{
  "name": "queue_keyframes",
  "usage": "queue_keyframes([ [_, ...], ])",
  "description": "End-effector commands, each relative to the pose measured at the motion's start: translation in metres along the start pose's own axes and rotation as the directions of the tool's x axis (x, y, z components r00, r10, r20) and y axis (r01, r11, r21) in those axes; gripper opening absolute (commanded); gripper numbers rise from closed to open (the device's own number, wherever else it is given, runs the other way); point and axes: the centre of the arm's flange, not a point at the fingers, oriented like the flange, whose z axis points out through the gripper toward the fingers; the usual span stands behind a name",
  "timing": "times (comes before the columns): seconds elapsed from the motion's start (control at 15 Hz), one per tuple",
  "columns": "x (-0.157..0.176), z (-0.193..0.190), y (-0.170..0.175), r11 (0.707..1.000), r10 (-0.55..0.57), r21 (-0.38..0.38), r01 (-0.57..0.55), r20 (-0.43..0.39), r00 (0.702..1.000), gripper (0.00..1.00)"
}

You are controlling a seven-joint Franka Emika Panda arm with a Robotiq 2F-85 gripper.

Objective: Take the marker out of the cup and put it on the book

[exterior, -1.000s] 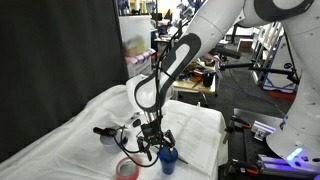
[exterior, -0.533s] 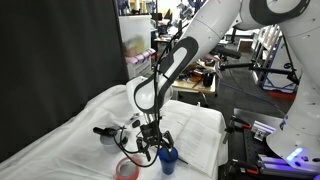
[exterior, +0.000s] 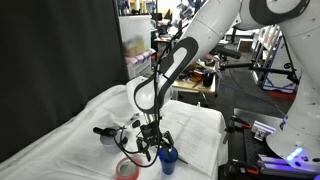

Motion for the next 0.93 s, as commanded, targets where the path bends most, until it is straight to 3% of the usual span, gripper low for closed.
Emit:
queue_keyframes([
  [0.0,-0.0008,-0.0015,-0.0002,1.0,0.007,-0.001,-0.007,0.008,1.0,1.0],
  [0.13,-0.0015,-0.0022,-0.0005,1.0,0.01,-0.001,-0.01,0.007,1.0,0.74],
  [0.73,0.0004,-0.004,0.0012,1.0,0.009,-0.002,-0.009,0.002,1.0,0.1],
  [0.87,0.0023,-0.0036,0.0018,1.0,0.005,-0.001,-0.005,-0.001,1.0,0.01],
])
